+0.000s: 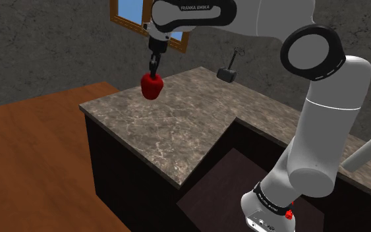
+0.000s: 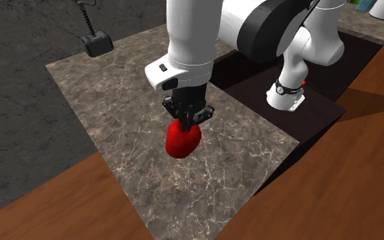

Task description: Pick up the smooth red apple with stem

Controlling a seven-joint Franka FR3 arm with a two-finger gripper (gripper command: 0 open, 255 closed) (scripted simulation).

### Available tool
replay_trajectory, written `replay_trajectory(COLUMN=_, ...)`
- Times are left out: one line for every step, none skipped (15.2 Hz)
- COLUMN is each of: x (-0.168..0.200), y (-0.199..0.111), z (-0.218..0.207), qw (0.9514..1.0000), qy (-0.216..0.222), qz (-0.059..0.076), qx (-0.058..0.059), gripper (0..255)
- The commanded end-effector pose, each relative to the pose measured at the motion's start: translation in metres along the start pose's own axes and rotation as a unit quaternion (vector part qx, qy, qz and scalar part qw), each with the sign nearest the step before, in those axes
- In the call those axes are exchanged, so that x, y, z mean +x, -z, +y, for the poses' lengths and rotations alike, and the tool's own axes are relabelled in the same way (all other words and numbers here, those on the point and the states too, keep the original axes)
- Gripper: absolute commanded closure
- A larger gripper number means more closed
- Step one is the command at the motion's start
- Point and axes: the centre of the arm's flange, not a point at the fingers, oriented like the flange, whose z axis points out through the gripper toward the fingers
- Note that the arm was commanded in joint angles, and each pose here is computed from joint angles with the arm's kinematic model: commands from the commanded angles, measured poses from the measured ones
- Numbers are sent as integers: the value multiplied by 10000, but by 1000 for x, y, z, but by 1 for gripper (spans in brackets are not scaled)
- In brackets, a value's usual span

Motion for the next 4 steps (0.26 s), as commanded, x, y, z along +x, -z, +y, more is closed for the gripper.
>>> replay_trajectory(x=0, y=12, z=0, qw=10000, qy=-1, qz=-1, qx=0, gripper=255)
replay_trajectory(x=1, y=17, z=0, qw=10000, qy=-1, qz=-1, qx=0, gripper=255)
replay_trajectory(x=1, y=18, z=0, qw=10000, qy=-1, qz=-1, qx=0, gripper=255)
replay_trajectory(x=1, y=18, z=0, qw=10000, qy=-1, qz=-1, qx=0, gripper=255)
